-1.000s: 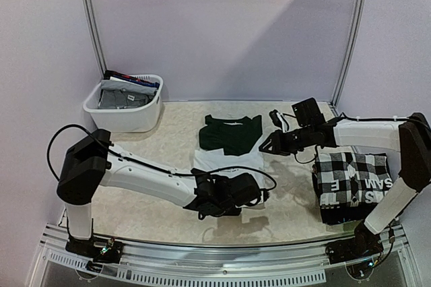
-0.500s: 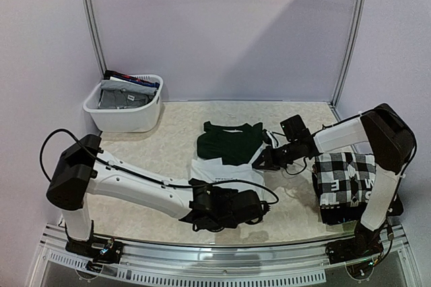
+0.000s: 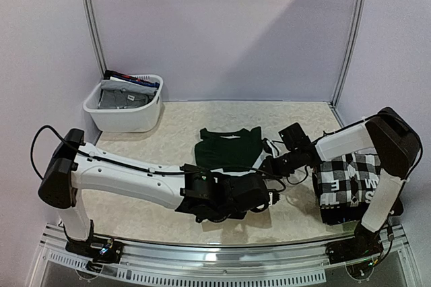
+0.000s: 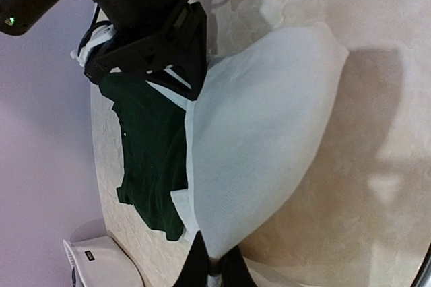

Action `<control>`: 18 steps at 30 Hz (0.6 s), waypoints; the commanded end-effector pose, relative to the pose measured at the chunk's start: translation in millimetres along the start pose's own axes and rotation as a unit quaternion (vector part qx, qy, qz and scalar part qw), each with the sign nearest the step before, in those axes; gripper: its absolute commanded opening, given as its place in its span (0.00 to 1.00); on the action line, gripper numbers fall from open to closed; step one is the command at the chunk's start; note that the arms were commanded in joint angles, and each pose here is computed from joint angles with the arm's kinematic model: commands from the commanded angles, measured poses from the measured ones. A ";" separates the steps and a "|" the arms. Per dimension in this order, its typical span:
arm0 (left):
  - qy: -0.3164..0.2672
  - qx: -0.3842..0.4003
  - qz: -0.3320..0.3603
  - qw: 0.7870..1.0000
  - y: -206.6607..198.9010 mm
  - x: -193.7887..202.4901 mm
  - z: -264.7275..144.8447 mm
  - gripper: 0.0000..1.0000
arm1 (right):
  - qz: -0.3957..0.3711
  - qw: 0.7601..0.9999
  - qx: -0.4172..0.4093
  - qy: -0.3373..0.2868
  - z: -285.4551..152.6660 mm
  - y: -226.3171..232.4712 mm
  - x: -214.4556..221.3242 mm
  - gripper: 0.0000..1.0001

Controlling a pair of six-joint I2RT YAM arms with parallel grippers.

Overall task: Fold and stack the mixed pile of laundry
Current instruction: Fold the 2/3-rectangle-folded T-shirt at the center of the board.

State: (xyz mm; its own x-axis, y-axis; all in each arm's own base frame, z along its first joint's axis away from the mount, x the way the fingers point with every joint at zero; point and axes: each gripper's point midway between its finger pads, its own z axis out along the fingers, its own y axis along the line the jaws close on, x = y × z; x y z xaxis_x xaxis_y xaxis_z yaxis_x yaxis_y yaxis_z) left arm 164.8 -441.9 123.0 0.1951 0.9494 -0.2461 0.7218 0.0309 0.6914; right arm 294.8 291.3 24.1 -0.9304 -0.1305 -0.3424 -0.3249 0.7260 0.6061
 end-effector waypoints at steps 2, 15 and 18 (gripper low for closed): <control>-0.022 0.003 0.000 1.000 21.0 -9.8 -22.1 0.00 | 0.022 0.996 0.070 0.041 -19.8 -10.1 38.6 0.17; -0.057 0.041 0.000 0.998 43.0 -17.1 -20.7 0.00 | 0.010 0.991 0.133 0.018 -42.7 -0.8 38.1 0.18; -0.061 0.048 0.000 0.997 51.9 -15.5 -13.9 0.00 | 0.006 0.988 0.153 -0.008 -53.8 2.1 21.8 0.18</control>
State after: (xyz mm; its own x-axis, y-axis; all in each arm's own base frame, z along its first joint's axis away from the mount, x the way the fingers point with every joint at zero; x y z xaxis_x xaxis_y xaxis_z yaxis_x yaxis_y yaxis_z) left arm 173.5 -445.9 147.6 0.2520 0.9295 -0.2692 0.7697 -0.0239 0.6380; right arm 245.5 263.7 32.4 -0.9472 -0.1566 -0.2797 -0.2709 0.8575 0.4373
